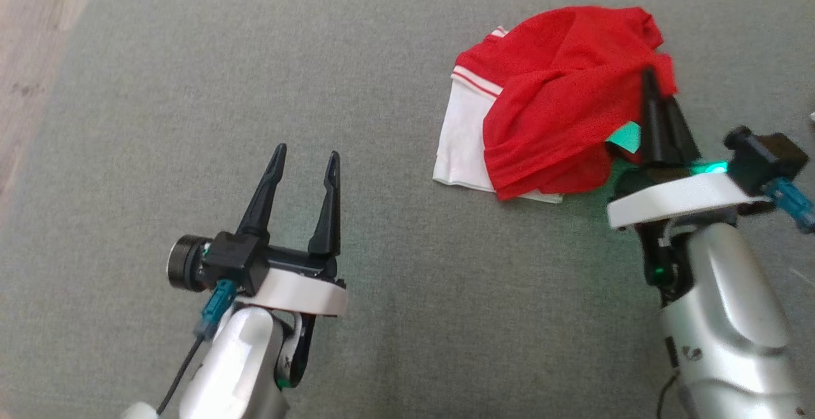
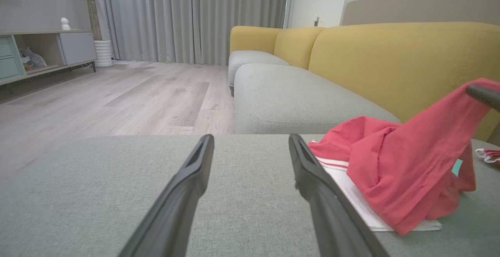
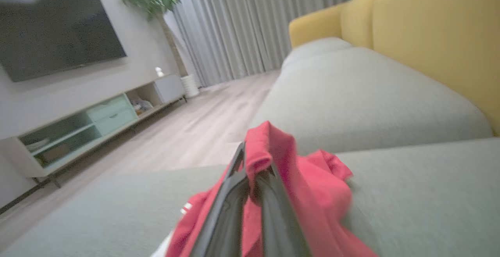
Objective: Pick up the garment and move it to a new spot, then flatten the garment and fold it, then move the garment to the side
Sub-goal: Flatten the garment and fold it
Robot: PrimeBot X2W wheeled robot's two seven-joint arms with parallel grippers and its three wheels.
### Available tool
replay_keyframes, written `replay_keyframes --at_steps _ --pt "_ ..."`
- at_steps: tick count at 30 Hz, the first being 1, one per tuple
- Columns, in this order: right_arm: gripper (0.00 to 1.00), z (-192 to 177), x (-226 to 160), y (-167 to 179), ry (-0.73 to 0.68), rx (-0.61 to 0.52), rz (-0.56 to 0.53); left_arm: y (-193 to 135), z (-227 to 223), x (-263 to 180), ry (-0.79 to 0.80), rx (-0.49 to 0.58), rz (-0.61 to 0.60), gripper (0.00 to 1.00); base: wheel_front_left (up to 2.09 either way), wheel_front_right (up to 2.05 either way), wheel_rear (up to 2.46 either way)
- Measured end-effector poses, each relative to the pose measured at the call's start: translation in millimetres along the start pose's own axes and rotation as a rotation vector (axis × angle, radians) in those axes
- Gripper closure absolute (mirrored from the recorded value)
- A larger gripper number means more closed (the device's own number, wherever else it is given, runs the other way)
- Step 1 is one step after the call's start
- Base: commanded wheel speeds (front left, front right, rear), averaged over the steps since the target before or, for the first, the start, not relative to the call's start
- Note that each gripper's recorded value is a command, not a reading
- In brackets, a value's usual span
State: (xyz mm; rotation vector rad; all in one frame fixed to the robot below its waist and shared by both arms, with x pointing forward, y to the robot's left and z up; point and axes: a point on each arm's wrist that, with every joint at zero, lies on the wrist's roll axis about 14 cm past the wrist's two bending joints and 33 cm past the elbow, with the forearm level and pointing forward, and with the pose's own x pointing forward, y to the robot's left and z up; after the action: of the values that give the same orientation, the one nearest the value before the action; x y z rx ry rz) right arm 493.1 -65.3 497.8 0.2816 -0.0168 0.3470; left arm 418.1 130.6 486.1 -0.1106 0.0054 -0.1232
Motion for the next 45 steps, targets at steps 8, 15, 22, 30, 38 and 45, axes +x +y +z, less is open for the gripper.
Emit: replay_keyframes --at_steps 8,15,22,30,38,45 --pt "1.00 56 -19 89 -0.145 0.001 0.254 -6 9 -10 -0.024 -0.010 -0.013 0.00 0.00 0.00 0.00" --pt "1.00 77 -43 156 -0.173 -0.010 0.445 -5 21 -17 -0.057 -0.009 -0.007 0.00 0.00 0.00 0.00" --pt "1.00 94 -35 177 -0.190 -0.084 0.502 5 23 -31 -0.063 -0.012 0.028 0.00 0.00 0.00 0.00" --pt "1.00 142 6 230 -0.248 -0.223 0.644 15 29 -43 -0.079 -0.012 0.059 0.00 0.00 0.00 0.00" --pt "1.00 306 45 248 -0.586 -0.164 0.578 29 34 -70 -0.098 -0.043 0.138 0.00 0.00 0.00 0.00" --pt "1.00 343 63 168 -0.616 -0.208 0.299 32 31 -75 -0.098 -0.053 0.157 0.00 0.00 0.00 0.00"
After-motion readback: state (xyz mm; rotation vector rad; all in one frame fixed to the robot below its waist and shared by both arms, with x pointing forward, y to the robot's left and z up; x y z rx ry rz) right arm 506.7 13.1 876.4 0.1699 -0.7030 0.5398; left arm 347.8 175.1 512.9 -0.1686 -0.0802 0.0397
